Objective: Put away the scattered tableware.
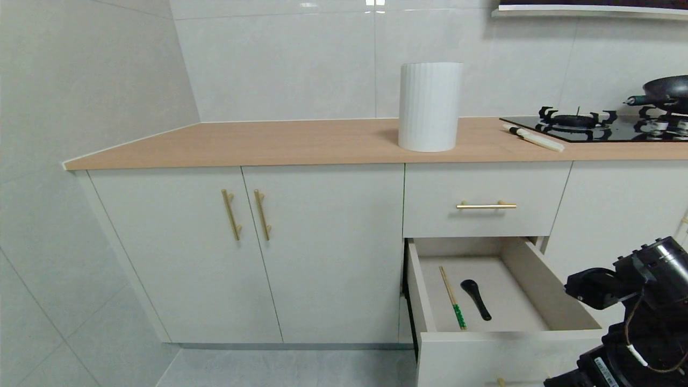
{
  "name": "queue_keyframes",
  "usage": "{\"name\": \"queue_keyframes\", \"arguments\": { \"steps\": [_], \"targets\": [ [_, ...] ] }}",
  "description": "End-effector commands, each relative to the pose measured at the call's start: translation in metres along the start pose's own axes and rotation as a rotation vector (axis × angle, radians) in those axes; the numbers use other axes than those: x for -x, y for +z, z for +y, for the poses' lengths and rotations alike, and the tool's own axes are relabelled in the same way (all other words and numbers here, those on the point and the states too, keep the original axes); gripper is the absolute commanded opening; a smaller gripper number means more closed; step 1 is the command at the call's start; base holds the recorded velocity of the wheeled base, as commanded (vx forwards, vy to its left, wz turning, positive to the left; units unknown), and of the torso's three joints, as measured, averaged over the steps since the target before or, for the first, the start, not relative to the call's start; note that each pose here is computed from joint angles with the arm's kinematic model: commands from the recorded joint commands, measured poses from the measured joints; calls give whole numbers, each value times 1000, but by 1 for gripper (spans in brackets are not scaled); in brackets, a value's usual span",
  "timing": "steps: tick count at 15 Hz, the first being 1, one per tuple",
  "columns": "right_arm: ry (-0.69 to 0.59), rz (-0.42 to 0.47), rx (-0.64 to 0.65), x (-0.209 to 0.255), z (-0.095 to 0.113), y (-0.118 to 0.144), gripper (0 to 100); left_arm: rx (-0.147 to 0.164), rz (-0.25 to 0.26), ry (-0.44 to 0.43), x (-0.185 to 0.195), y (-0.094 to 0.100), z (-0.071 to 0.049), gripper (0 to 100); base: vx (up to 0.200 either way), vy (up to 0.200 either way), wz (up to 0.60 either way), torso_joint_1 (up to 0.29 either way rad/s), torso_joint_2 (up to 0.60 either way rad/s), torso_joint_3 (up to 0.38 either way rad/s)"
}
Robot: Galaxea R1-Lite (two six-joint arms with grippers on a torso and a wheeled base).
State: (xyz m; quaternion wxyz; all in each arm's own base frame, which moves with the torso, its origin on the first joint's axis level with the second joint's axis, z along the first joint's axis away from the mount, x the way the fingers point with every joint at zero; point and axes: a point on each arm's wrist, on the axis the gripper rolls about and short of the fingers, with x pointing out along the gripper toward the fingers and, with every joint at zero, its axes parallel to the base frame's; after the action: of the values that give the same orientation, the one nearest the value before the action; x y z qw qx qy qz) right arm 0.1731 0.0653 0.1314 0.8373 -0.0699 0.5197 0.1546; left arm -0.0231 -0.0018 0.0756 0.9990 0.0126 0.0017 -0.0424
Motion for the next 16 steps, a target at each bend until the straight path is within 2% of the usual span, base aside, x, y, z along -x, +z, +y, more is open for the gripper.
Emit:
{"name": "queue_keyframes", "arguments": {
  "steps": [1, 4, 7, 9, 10, 16],
  "targets": [
    [8, 102, 9, -22, 2, 1, 100, 1, 0, 0, 0, 0, 0, 100, 0, 0, 0, 0, 0, 0],
    [-9, 200, -20, -53, 1, 9, 100, -1, 0, 0, 0, 0, 0, 100, 0, 0, 0, 0, 0, 0],
    [-48, 244, -139, -73, 0, 21, 100, -1, 0, 0, 0, 0, 0, 100, 0, 0, 0, 0, 0, 0],
    [-114, 248, -168, -83, -2, 26, 100, -1, 0, 0, 0, 0, 0, 100, 0, 0, 0, 0, 0, 0],
    [-143, 189, -215, -92, -3, 32, 100, -1, 0, 0, 0, 0, 0, 100, 0, 0, 0, 0, 0, 0],
    [-193, 67, -274, -102, -6, 42, 100, -1, 0, 0, 0, 0, 0, 100, 0, 0, 0, 0, 0, 0]
  ]
}}
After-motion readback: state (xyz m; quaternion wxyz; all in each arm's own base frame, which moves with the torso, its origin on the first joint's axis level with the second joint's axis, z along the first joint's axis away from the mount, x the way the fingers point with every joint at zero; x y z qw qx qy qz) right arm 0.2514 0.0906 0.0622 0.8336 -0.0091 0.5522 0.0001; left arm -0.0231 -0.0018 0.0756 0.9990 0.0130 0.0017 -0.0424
